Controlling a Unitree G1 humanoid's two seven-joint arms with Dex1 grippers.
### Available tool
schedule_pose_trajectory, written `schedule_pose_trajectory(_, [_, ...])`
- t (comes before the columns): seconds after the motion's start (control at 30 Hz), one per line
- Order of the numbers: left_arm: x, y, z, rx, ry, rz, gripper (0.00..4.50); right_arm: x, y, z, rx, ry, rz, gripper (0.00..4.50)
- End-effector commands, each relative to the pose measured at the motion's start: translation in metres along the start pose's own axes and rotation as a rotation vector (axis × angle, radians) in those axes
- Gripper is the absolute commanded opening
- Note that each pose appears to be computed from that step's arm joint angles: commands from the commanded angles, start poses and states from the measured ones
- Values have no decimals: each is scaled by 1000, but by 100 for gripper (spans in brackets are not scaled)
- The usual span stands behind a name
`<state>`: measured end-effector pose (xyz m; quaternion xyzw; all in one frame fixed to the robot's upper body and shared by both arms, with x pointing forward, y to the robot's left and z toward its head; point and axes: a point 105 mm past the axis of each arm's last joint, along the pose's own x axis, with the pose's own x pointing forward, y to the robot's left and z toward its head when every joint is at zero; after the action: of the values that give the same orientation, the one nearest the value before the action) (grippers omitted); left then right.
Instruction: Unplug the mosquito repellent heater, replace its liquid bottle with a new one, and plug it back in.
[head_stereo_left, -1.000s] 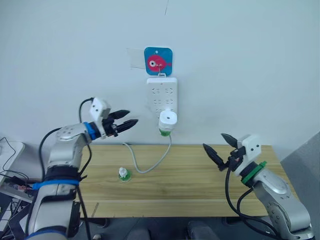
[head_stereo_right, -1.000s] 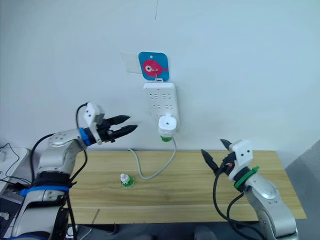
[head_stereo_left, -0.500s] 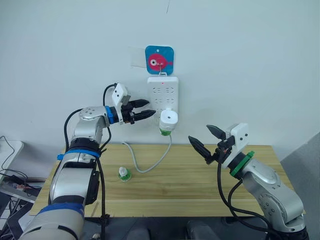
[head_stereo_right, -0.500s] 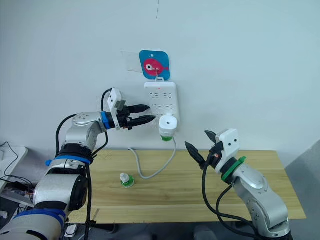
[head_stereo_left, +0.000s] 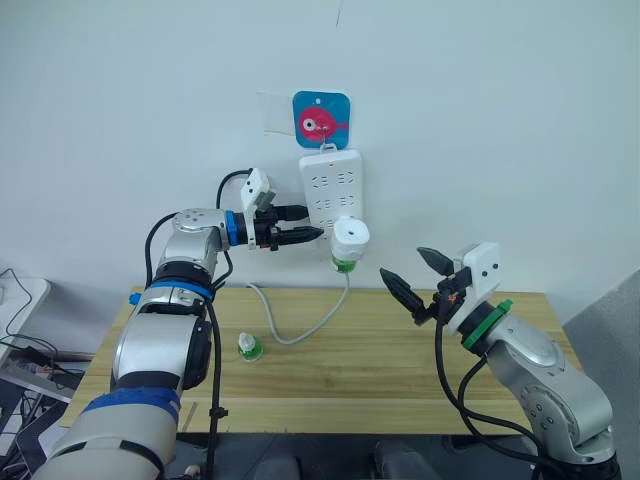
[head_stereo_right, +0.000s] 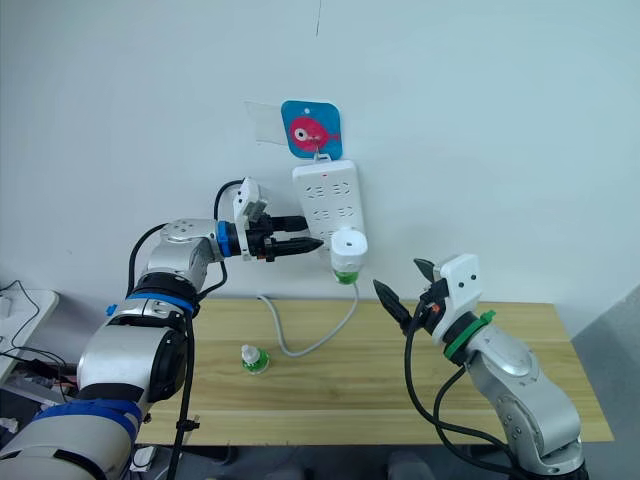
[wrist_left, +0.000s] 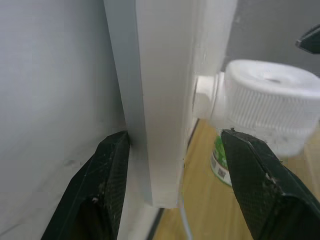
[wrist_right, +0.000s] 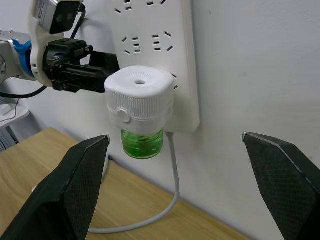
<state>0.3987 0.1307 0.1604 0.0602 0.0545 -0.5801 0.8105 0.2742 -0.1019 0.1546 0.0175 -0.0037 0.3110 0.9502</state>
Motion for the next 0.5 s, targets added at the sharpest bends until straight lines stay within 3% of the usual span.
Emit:
schedule_pose_trajectory(0.03, [2,-4,18,45,3,-62,297,-1,5,15,-21,-54,15,450])
schedule_pose_trajectory(0.5, [17,-1,37,6,-87,-40,297,7,16,16,43,-69,42,450])
